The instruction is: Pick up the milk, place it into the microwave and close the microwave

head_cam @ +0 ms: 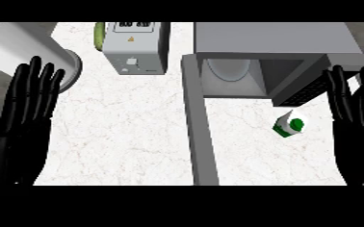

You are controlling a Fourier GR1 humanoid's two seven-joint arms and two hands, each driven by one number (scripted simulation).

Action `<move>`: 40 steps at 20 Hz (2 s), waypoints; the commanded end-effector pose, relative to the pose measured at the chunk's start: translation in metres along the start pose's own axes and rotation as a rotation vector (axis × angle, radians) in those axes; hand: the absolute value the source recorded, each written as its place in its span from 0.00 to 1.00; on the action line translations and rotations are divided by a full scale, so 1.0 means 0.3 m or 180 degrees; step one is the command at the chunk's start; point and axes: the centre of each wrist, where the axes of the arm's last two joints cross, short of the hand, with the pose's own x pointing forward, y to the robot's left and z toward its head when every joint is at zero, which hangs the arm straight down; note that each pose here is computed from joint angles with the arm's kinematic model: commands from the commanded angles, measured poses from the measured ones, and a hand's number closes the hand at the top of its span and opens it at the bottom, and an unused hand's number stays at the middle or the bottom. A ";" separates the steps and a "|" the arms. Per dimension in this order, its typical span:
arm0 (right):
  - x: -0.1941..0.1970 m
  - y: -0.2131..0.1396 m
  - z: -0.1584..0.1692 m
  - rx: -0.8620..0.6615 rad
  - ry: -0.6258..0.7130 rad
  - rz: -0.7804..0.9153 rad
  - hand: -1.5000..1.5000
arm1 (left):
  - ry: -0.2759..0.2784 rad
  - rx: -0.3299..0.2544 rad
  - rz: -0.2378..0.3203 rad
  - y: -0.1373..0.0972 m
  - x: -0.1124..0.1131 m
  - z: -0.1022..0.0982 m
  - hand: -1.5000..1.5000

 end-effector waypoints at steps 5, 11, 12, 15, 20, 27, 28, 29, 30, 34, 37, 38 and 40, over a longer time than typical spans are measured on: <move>-0.063 0.064 -0.098 -0.0837 0.0046 0.0525 0.00 | 0.0005 0.0260 -0.0296 0.022 0.040 0.023 0.00; -0.035 0.238 -0.070 -0.0501 0.0381 -0.0282 0.00 | 0.0385 0.0514 0.0289 0.023 0.054 0.117 0.00; -0.045 0.231 -0.153 -0.0474 0.0355 -0.0272 0.00 | 0.0373 0.0548 0.0304 0.034 0.060 0.096 0.00; -0.020 0.254 -0.089 -0.0545 0.0365 -0.0313 0.00 | 0.0385 0.0480 0.0322 0.024 0.054 0.122 0.00; -0.058 0.253 -0.127 -0.0854 0.0264 -0.0020 0.00 | 0.0348 0.0576 0.0249 0.064 0.052 0.265 0.00; -0.125 0.182 -0.092 -0.1111 0.0488 0.0334 0.00 | 0.0392 0.0512 0.0285 0.125 0.071 0.290 0.00; -0.113 0.164 -0.077 -0.1146 0.0470 0.0336 0.00 | 0.0351 0.0532 0.0217 0.079 0.103 0.275 0.00; -0.162 0.160 -0.002 -0.1115 0.0543 0.0264 0.00 | 0.0341 0.0493 0.0319 0.087 0.047 0.300 0.00; -0.193 0.100 -0.067 -0.1206 0.0584 0.0322 0.00 | 0.0401 0.0498 0.0278 0.101 0.077 0.308 0.00; -0.220 0.064 0.012 -0.1352 0.0659 0.0257 0.00 | 0.0362 0.0482 0.0239 0.113 0.113 0.334 0.00; -0.315 0.064 0.026 -0.1397 0.0741 0.0290 0.00 | 0.0412 0.0554 0.0310 0.066 0.069 0.330 0.00; -0.304 0.062 0.044 -0.1444 0.0769 0.0362 0.00 | 0.0355 0.0567 0.0263 0.061 0.060 0.335 0.00; -0.355 0.065 -0.009 -0.1447 0.0793 0.0355 0.00 | 0.0381 0.0502 0.0274 0.068 0.091 0.352 0.00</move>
